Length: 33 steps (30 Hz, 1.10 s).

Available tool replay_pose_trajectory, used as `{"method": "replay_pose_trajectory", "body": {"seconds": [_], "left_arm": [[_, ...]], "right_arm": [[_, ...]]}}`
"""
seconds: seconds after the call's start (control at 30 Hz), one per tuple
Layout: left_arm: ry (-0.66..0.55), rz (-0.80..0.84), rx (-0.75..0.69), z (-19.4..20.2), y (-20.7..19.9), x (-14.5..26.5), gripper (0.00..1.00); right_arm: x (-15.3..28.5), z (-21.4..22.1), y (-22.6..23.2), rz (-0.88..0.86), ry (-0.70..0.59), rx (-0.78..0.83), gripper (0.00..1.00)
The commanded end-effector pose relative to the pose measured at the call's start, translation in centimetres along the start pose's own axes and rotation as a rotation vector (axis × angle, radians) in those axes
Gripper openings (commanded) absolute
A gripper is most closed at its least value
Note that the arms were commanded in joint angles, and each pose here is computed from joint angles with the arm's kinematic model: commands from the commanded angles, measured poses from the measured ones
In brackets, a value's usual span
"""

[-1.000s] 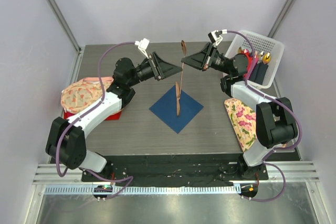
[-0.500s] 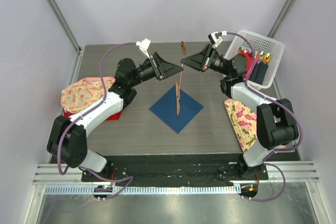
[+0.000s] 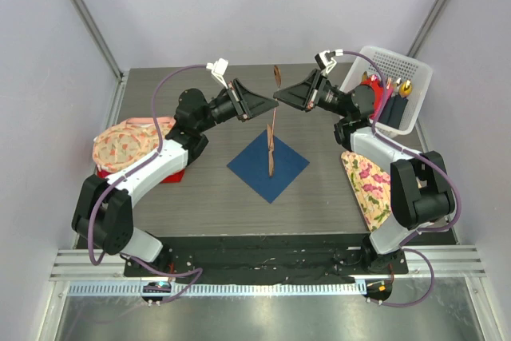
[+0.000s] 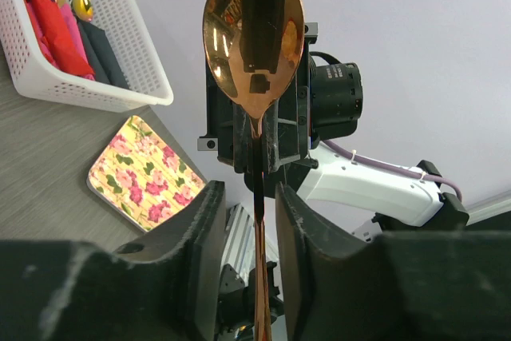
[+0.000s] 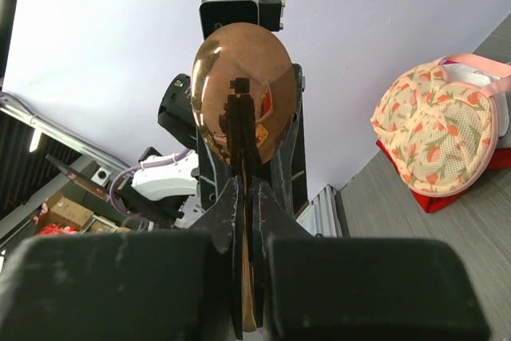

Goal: Place the utensils on the paper napkin and roll it up

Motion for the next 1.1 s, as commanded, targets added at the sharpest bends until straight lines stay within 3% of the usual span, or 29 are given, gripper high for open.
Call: {"method": "replay_pose_trajectory", "body": {"seconds": [0.0, 0.13, 0.27, 0.33, 0.37, 0.4, 0.43, 0.57, 0.6, 0.63, 0.7, 0.87, 1.07], "left_arm": [[-0.053, 0.06, -0.052, -1.5, -1.8, -0.6, 0.32], [-0.057, 0.056, -0.041, -1.6, -1.6, -0.7, 0.22], [-0.052, 0.062, -0.044, -1.5, -1.7, -0.6, 0.0], [-0.043, 0.045, -0.032, -1.0, -1.3, -0.3, 0.0], [-0.036, 0.039, -0.026, -0.8, -1.2, -0.2, 0.0], [-0.025, 0.02, -0.013, -0.4, -1.0, 0.2, 0.0], [-0.017, 0.001, -0.009, -0.1, -0.6, 0.4, 0.0], [-0.014, -0.171, 0.03, 1.4, 2.0, 2.0, 0.0], [-0.003, -0.211, 0.033, 2.0, 2.7, 2.5, 0.0], [0.017, -0.282, 0.053, 2.7, 3.7, 3.1, 0.0], [-0.006, -0.398, 0.026, 2.6, 5.5, 3.6, 0.0], [0.083, -0.815, -0.014, 4.4, 11.7, 5.7, 0.0], [0.226, -0.908, -0.049, 8.4, 14.7, 4.1, 0.0]], "right_arm": [[-0.3, 0.1, 2.2, -0.056, -0.006, 0.089, 0.01], [-0.5, 0.3, 2.1, -0.056, 0.0, 0.081, 0.01], [-0.7, 0.3, 1.5, -0.03, 0.003, 0.068, 0.01], [-0.8, 0.1, 0.9, 0.007, 0.01, 0.047, 0.11], [-0.8, 0.0, 0.6, 0.023, 0.008, 0.055, 0.18], [-0.9, 0.0, 0.4, 0.043, 0.009, 0.05, 0.4], [-0.9, -0.1, 0.1, 0.066, 0.01, 0.05, 0.54], [-0.5, -0.2, -1.6, 0.195, 0.036, 0.039, 0.91], [-0.1, -0.6, -2.2, 0.224, 0.035, 0.097, 0.93], [0.5, -0.4, -3.3, 0.297, 0.039, 0.054, 0.96], [1.3, -1.7, -4.6, 0.398, 0.017, 0.184, 0.99], [4.3, -2.5, -6.6, 0.637, -0.003, 0.25, 1.0], [6.5, -3.2, -7.3, 0.798, 0.02, 0.421, 1.0]]}}
Point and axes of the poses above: each gripper's point midway between its finger pads, its own x axis back along the fingers, its own y axis along the line the jaws close on, z = x × y, the point moved 4 cm from there along x, back along the fingers, and after that the axes turned 5 degrees about -x, right-handed, at the moved point
